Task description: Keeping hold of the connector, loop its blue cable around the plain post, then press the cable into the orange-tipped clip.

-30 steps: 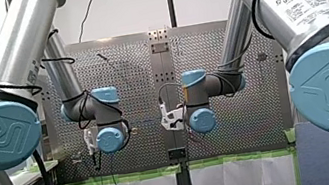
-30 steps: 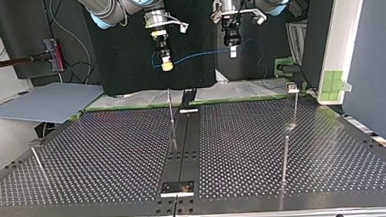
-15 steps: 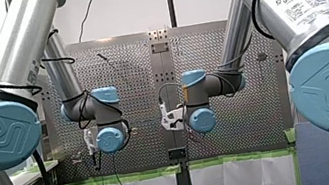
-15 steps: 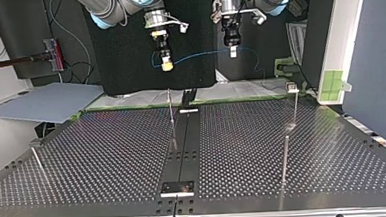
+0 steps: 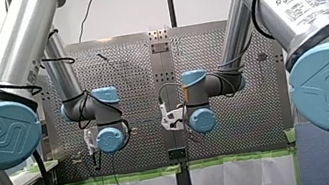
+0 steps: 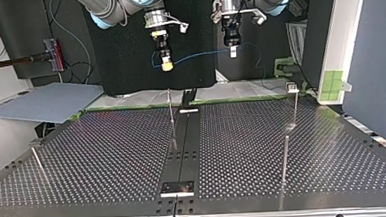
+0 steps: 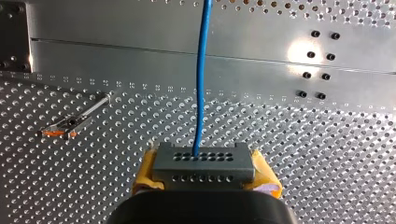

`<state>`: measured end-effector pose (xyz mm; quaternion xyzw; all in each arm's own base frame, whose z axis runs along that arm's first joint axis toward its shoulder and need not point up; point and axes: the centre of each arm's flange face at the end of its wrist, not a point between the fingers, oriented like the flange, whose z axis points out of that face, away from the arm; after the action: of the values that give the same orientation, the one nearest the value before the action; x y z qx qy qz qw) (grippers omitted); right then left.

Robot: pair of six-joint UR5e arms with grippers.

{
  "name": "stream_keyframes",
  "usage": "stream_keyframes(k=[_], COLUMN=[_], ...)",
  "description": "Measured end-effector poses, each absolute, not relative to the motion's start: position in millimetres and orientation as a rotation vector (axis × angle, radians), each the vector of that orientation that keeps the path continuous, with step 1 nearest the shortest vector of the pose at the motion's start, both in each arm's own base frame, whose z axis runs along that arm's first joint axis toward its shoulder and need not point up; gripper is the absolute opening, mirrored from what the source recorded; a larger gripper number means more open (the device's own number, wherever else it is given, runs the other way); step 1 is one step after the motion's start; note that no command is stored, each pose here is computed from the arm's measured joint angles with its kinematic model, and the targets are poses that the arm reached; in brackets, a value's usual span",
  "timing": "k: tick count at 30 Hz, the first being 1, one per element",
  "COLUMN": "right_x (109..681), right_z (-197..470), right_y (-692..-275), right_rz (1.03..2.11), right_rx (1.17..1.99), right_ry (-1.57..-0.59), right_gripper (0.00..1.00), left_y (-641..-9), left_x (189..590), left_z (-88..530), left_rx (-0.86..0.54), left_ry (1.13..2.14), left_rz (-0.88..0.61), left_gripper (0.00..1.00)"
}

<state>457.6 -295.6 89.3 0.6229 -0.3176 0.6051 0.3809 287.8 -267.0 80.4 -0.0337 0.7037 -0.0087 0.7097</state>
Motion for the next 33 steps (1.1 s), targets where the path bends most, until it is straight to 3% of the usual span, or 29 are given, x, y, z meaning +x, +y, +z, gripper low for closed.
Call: stream_keyframes(k=[7,18,28,33], right_x=[460,471,470,462], right_z=[87,35,27,13], right_y=[-293,-254,-252,-249], right_rz=[1.544,1.485,1.473,1.429], right_rx=[1.603,1.772,1.788,1.812], right_ry=[-0.803,-0.774,-0.775,-0.819], right_gripper=[0.00,0.00,0.00,0.00], left_y=[-268,-268,-268,-254], left_x=[288,288,287,267], left_z=[81,81,80,60], left_rx=[-0.076,-0.077,-0.074,-0.029], left_ry=[1.561,1.560,1.564,1.643], left_rz=[-0.023,-0.024,-0.021,0.072], left_gripper=[0.04,0.04,0.00,0.00])
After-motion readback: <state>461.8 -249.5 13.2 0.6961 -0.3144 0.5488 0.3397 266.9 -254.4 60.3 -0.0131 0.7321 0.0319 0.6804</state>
